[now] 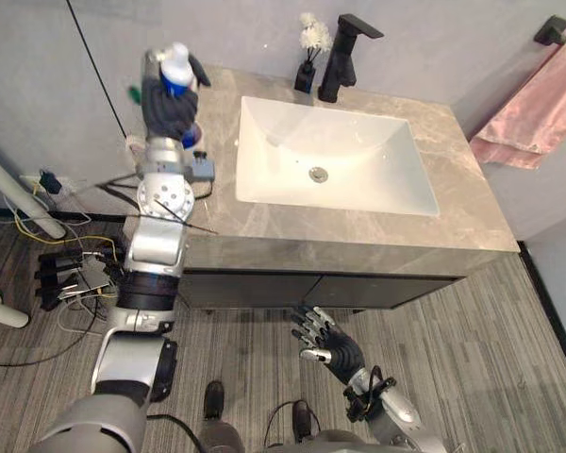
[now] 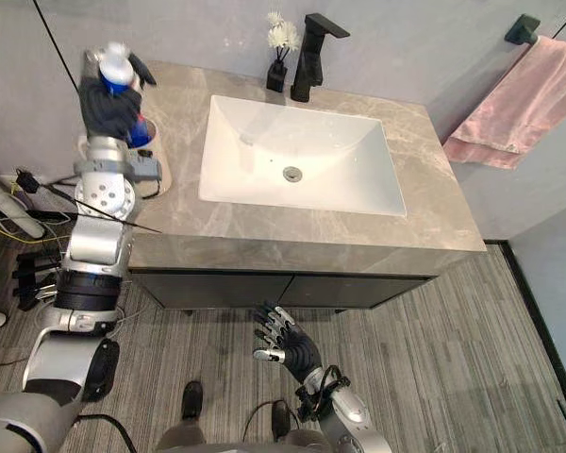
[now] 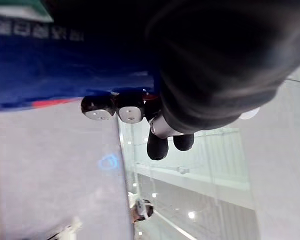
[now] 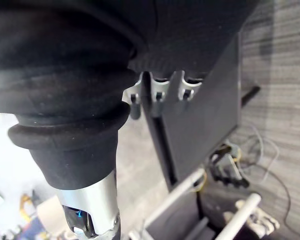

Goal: Organize washtable

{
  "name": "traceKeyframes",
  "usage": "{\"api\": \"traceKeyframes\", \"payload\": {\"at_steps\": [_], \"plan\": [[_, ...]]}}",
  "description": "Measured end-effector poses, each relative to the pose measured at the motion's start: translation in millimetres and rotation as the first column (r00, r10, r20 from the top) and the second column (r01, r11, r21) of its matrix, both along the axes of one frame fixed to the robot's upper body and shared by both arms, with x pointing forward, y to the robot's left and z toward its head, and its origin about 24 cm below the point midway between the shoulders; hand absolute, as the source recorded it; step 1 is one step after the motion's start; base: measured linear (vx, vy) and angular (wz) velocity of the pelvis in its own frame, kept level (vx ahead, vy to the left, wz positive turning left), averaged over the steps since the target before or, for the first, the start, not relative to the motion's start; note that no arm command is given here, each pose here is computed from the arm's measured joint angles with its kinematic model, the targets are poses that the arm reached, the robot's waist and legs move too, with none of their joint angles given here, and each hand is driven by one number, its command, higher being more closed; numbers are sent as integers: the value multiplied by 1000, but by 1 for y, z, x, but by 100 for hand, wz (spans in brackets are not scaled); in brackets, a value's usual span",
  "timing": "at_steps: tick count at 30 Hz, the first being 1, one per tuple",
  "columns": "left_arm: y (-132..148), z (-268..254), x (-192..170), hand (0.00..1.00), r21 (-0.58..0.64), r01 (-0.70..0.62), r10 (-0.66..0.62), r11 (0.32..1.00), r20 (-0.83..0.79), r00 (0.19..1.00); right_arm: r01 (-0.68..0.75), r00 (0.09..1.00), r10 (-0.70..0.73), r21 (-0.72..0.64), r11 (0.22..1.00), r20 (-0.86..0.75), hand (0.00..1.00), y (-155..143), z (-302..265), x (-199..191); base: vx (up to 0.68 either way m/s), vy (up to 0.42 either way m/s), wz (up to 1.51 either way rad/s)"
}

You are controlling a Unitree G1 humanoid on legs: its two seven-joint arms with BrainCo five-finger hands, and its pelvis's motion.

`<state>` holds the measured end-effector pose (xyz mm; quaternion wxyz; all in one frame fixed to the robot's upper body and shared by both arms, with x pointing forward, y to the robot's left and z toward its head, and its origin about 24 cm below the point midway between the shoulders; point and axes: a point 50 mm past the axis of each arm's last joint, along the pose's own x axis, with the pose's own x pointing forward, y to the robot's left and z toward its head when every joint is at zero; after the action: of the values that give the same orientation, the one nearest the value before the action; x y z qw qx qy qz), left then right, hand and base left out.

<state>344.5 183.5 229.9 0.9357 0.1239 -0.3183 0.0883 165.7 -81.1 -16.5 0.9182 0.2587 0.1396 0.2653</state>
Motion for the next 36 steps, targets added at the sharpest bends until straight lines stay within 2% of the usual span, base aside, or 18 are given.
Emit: {"api": "traceKeyframes", "payload": {"at_steps": [12, 13, 28, 36], "plan": [[-2, -2, 0, 100, -3, 29, -29, 1000, -13, 999, 1, 1000, -1, -1, 1000, -7, 0, 0, -1, -1, 0, 0, 0], [-2, -2, 0, 0, -3, 29, -29, 1000, -13, 999, 1, 1000, -1, -1, 1000, -7, 0, 0, -1, -1, 0, 0, 0], [2, 1, 0, 0, -36, 43, -43, 998, -8, 999, 2, 1000, -2, -5, 1000, -13, 0, -1, -3, -1, 0, 0, 0], [5, 46, -2, 0, 1, 50, -50, 999, 123, 991, 0, 1000, 0, -5, 1000, -13, 0, -1, -2, 0, 0, 0, 0]]}}
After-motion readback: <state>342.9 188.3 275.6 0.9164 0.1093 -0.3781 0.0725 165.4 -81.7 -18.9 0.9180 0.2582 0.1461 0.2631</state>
